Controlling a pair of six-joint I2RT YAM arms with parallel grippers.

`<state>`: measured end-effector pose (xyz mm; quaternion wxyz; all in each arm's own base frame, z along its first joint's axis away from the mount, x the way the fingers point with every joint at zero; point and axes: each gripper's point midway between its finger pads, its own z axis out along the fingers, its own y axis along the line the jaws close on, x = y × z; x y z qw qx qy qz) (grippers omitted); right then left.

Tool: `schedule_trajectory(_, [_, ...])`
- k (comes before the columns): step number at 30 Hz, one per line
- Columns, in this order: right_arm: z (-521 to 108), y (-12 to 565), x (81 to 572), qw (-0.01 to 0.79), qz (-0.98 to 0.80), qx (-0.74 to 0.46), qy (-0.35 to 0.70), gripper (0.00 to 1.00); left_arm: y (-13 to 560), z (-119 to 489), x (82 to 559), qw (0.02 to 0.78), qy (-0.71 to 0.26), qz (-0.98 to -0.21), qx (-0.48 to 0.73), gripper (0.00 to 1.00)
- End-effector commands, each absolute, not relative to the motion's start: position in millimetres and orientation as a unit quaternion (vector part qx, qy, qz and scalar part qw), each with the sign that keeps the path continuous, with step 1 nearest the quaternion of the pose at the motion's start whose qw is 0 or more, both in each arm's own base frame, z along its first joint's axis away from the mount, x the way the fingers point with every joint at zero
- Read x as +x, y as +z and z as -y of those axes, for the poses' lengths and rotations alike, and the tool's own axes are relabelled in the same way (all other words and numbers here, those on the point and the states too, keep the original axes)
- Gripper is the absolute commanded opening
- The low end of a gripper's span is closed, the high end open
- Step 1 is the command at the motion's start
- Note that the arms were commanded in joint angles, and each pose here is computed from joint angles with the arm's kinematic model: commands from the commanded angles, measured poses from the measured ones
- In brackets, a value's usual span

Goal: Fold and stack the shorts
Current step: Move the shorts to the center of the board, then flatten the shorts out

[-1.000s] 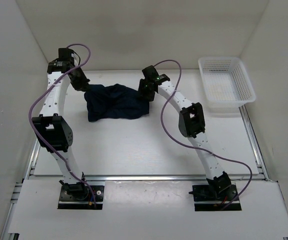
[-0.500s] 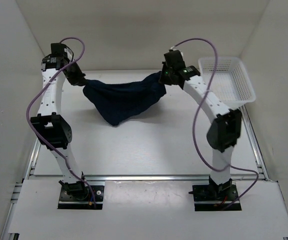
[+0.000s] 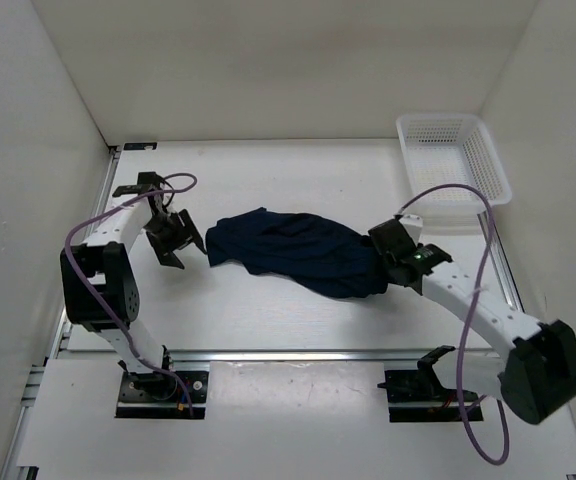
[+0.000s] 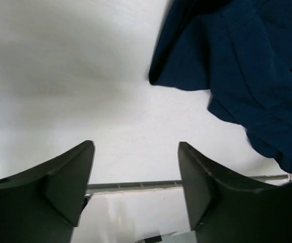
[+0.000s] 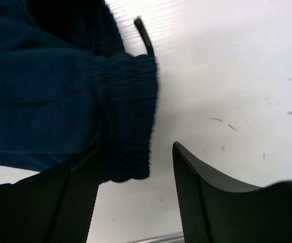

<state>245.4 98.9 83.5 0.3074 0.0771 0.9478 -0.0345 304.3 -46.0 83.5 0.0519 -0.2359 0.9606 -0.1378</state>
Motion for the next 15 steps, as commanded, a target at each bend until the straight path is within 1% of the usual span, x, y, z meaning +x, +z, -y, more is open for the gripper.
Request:
schedule_trajectory(1, [-91, 121, 253, 0.364, -0.919, 0.147, -0.008, 0.66, 116, 46, 322, 0.133, -0.158, -0.951, -0.231, 0.76])
schedule_trajectory(2, [-87, 123, 249, 0.356, -0.922, 0.155, -0.008, 0.66, 116, 49, 322, 0.132, -0.159, -0.951, -0.232, 0.73])
schedule_trajectory(3, [-88, 125, 248, 0.349, -0.924, 0.157, -0.001, 0.66, 120, 52, 327, 0.142, -0.162, -0.950, -0.226, 0.71])
schedule_trajectory(4, [-90, 133, 253, 0.354, -0.921, 0.163, 0.009, 0.66, 119, 59, 329, 0.142, -0.157, -0.954, -0.214, 0.71])
schedule_trajectory(6, [-92, 139, 249, 0.338, -0.926, 0.168, 0.024, 0.64, 120, 66, 341, 0.146, -0.146, -0.956, -0.208, 0.71])
schedule_trajectory(8, [-107, 152, 248, 0.323, -0.928, 0.170, 0.070, 0.61, 115, 75, 356, 0.152, -0.118, -0.960, -0.203, 0.71])
schedule_trajectory(10, [-113, 157, 250, 0.310, -0.928, 0.183, 0.097, 0.61, 109, 80, 366, 0.154, -0.099, -0.964, -0.193, 0.77])
schedule_trajectory(11, [-119, 157, 248, 0.296, -0.931, 0.185, 0.107, 0.61, 101, 87, 376, 0.148, -0.092, -0.965, -0.196, 0.83])
schedule_trajectory(13, [-130, 158, 250, 0.266, -0.936, 0.189, 0.134, 0.61, 94, 89, 385, 0.143, -0.079, -0.968, -0.193, 0.86])
schedule_trajectory(14, [-134, 158, 250, 0.259, -0.937, 0.186, 0.141, 0.62, 83, 94, 388, 0.131, -0.076, -0.969, -0.193, 0.86])
schedule_trajectory(15, [-137, 150, 251, 0.242, -0.942, 0.189, 0.138, 0.65, 86, 93, 399, 0.142, -0.072, -0.968, -0.194, 0.86])
